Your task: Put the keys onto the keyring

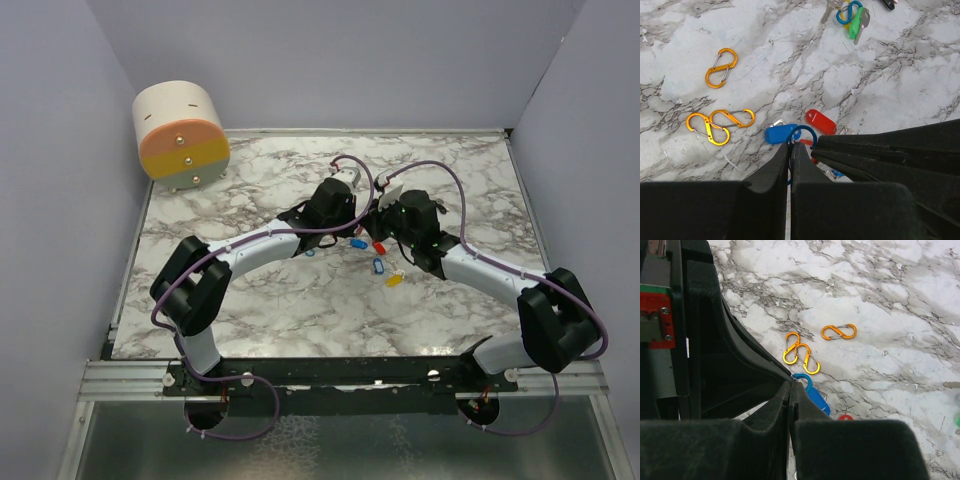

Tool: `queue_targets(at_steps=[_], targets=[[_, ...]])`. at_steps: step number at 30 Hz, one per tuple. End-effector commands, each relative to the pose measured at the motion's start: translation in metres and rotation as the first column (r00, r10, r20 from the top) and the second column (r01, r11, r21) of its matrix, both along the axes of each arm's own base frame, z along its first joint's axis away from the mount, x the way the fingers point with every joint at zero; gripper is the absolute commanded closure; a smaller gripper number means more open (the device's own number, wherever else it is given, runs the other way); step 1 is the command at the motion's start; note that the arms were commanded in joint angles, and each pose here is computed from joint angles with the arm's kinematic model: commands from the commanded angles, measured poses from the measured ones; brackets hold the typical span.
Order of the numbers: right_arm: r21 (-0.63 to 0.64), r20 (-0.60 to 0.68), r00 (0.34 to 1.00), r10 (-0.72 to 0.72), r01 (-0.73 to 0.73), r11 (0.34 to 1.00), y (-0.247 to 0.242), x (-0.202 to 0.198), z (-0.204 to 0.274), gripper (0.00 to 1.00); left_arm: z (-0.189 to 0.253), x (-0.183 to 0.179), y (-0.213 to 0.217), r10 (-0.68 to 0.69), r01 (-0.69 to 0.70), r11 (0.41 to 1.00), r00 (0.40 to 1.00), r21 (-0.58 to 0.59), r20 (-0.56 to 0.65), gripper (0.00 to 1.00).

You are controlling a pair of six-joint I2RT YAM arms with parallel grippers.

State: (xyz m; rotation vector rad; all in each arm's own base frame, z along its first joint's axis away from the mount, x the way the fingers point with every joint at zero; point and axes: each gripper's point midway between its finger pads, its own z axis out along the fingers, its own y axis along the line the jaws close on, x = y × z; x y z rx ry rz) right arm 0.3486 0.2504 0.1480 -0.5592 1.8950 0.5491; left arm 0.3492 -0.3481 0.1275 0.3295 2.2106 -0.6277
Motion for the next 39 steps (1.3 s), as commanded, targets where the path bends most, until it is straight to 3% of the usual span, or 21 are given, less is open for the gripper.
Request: queue_targets(at_steps=[1,39], targets=[[0.003,0.040,0.999,-0.020,0.020,1.000,0.001,0.008,0.005,0.99,0.025,0.002,-0.007,-0.023,0.025,0.998,0.999,-0.058,0.039,1.00],[-0.012,0.049,0.994,-0.097,0.097,0.995,-0.013,0.013,0.002,0.99,0.043,-0.005,-0.003,-0.043,0.048,0.996,0.997,-0.079,0.059,1.00]])
